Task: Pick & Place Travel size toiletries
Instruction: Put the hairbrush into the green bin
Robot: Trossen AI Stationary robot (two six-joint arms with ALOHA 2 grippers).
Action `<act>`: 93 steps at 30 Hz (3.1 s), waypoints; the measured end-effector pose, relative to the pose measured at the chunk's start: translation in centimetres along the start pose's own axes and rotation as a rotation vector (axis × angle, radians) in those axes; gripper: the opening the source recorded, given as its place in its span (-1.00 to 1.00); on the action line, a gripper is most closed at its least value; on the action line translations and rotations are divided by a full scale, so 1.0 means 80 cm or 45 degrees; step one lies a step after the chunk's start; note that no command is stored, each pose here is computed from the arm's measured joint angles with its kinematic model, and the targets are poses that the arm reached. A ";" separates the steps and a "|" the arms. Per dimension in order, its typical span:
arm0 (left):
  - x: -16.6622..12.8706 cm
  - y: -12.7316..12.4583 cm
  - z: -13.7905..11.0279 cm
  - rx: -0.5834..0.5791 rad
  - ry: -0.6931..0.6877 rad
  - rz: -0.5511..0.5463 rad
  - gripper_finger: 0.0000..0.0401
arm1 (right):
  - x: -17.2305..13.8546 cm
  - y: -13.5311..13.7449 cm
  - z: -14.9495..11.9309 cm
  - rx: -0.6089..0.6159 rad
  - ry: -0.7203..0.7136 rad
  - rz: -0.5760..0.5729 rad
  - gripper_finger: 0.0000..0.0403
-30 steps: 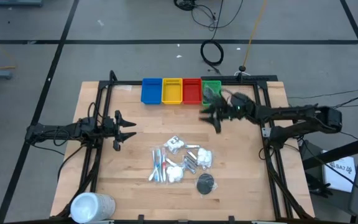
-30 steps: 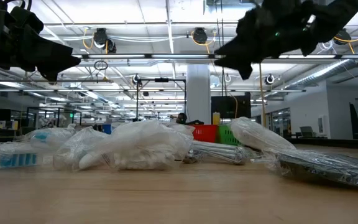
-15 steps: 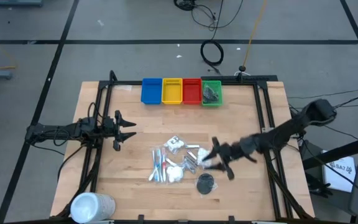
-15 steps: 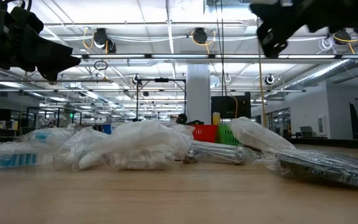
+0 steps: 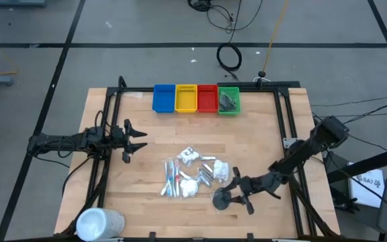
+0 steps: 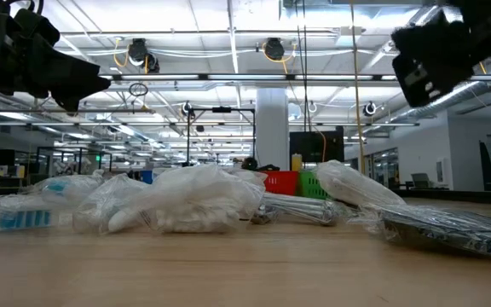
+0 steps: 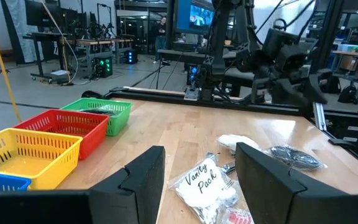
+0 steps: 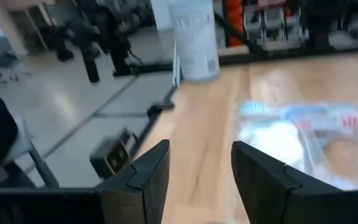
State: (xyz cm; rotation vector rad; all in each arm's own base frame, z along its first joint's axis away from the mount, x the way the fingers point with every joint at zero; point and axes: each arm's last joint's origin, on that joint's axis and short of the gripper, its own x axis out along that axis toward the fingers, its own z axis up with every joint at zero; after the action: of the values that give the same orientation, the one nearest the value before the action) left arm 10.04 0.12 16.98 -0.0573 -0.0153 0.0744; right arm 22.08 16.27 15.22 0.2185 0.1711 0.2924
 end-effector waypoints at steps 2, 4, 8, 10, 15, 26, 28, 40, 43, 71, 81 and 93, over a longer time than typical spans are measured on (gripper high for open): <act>0.000 0.000 0.000 0.000 0.001 0.000 -0.05 | 0.002 -0.001 -0.004 -0.005 0.016 -0.020 -0.20; 0.000 0.000 0.000 0.000 0.000 0.000 -0.05 | 0.008 0.001 -0.005 -0.022 0.058 -0.034 -0.19; 0.000 0.000 0.000 0.000 0.000 0.000 -0.05 | 0.031 0.013 0.004 -0.081 0.256 -0.093 -0.09; 0.000 0.000 0.000 0.000 0.000 0.000 -0.05 | 0.043 0.021 0.013 -0.123 0.415 -0.142 -0.02; 0.000 0.000 0.000 0.000 0.000 0.000 -0.05 | 0.054 0.023 0.031 -0.168 0.773 -0.306 0.17; 0.000 0.000 0.000 0.000 0.000 0.000 -0.05 | 0.065 0.012 0.008 -0.099 0.811 -0.316 0.15; 0.000 0.000 0.000 0.000 0.000 0.000 -0.05 | 0.072 0.012 -0.004 -0.083 0.828 -0.273 0.15; 0.000 0.000 0.000 -0.001 0.000 0.000 -0.05 | 0.078 0.006 -0.035 -0.063 0.940 -0.316 0.11; 0.000 0.000 0.000 0.000 0.000 0.000 -0.05 | 0.076 0.005 -0.035 -0.064 0.954 -0.317 0.03; 0.000 0.000 0.000 0.000 0.000 0.000 -0.05 | 0.074 0.004 -0.038 -0.186 1.008 -0.268 -0.99; 0.000 0.000 0.000 0.000 0.000 0.000 -0.05 | 0.064 0.010 -0.011 -0.211 0.945 -0.220 -1.00; 0.000 0.000 0.000 0.000 0.000 0.000 -0.05 | 0.047 0.021 0.049 -0.318 0.740 -0.105 -1.00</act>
State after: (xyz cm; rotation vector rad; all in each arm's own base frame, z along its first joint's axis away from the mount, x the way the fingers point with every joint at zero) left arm 10.04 0.12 16.98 -0.0573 -0.0152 0.0744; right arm 25.97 18.26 18.85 -0.1279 0.7122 0.2862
